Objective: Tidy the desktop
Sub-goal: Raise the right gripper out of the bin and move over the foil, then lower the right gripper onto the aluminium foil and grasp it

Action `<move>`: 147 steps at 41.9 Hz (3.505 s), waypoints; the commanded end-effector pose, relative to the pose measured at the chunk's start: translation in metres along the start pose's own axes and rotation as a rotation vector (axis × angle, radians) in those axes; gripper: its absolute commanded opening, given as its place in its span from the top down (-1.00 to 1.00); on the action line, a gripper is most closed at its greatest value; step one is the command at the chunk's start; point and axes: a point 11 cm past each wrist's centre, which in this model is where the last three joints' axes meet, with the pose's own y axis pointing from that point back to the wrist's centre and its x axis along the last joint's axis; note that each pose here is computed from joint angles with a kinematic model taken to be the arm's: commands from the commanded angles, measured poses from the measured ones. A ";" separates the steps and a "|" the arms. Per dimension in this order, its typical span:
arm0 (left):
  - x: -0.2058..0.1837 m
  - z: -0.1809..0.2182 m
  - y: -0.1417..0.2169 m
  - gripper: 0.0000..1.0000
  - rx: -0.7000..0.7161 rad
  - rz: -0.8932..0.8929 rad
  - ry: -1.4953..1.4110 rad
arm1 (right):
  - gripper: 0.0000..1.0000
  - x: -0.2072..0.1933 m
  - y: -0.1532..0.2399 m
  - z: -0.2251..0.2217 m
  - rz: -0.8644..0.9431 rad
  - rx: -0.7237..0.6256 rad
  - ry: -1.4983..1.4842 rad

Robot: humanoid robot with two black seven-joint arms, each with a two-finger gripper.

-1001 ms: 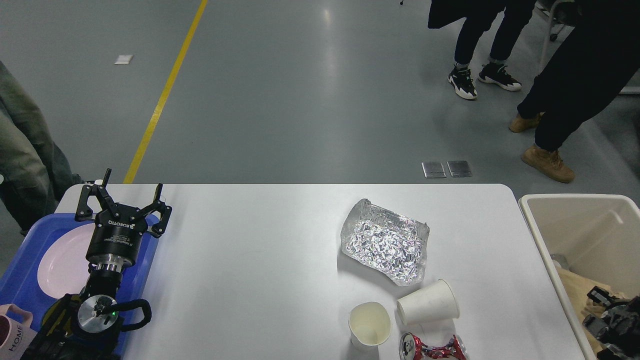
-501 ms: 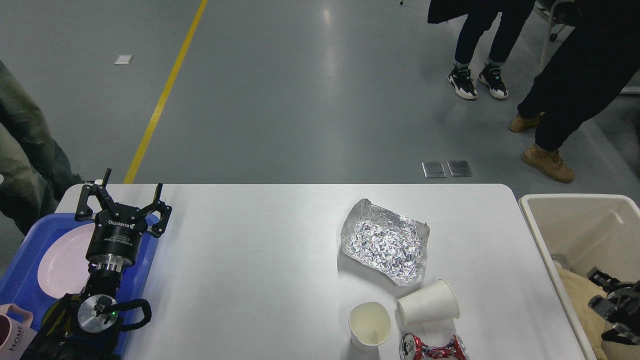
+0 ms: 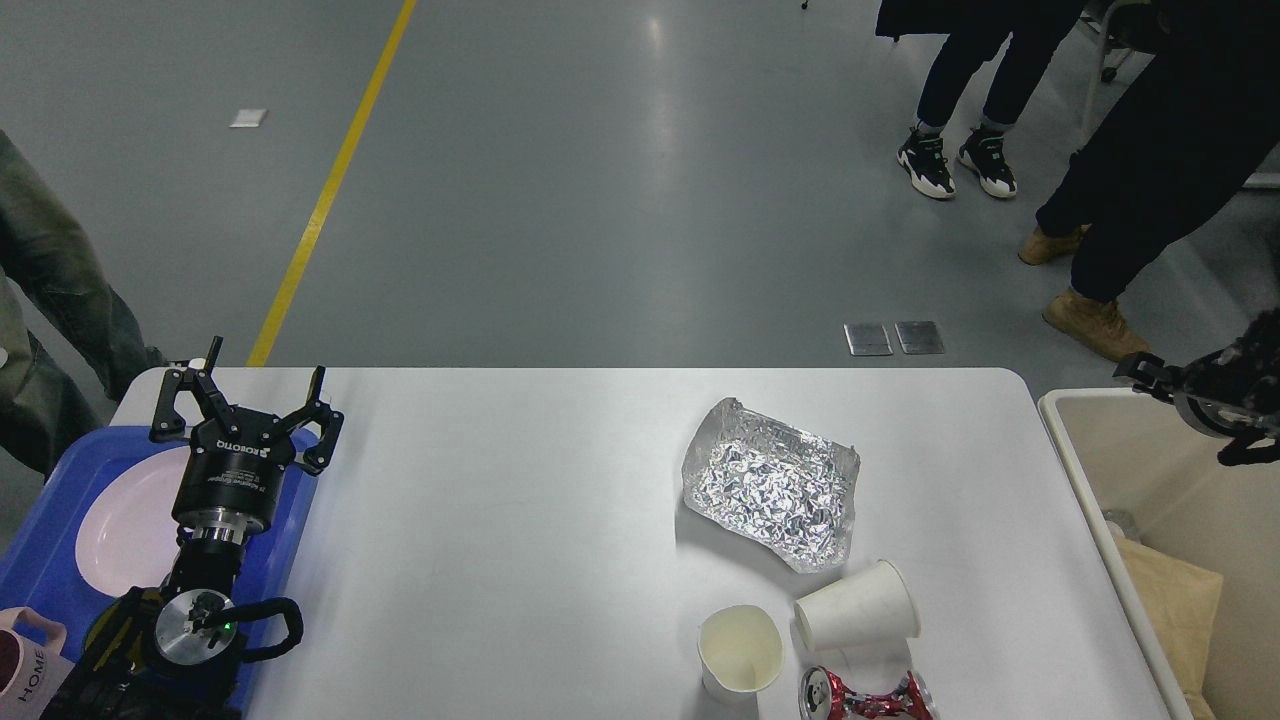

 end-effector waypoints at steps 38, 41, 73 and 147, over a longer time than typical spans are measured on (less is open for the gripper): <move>0.000 0.000 0.001 -0.94 0.001 0.001 0.000 | -1.00 -0.028 0.337 -0.163 -0.417 0.325 0.739; 0.000 0.000 0.001 -0.94 0.001 0.001 0.000 | -1.00 -0.028 0.337 -0.162 -0.419 0.325 0.739; 0.000 0.000 0.000 -0.94 0.000 0.000 0.000 | -0.92 -0.108 0.278 -0.225 -0.316 0.405 1.138; 0.000 0.000 0.000 -0.94 0.000 0.000 0.000 | -0.57 -0.259 0.077 -0.264 -0.030 0.525 1.310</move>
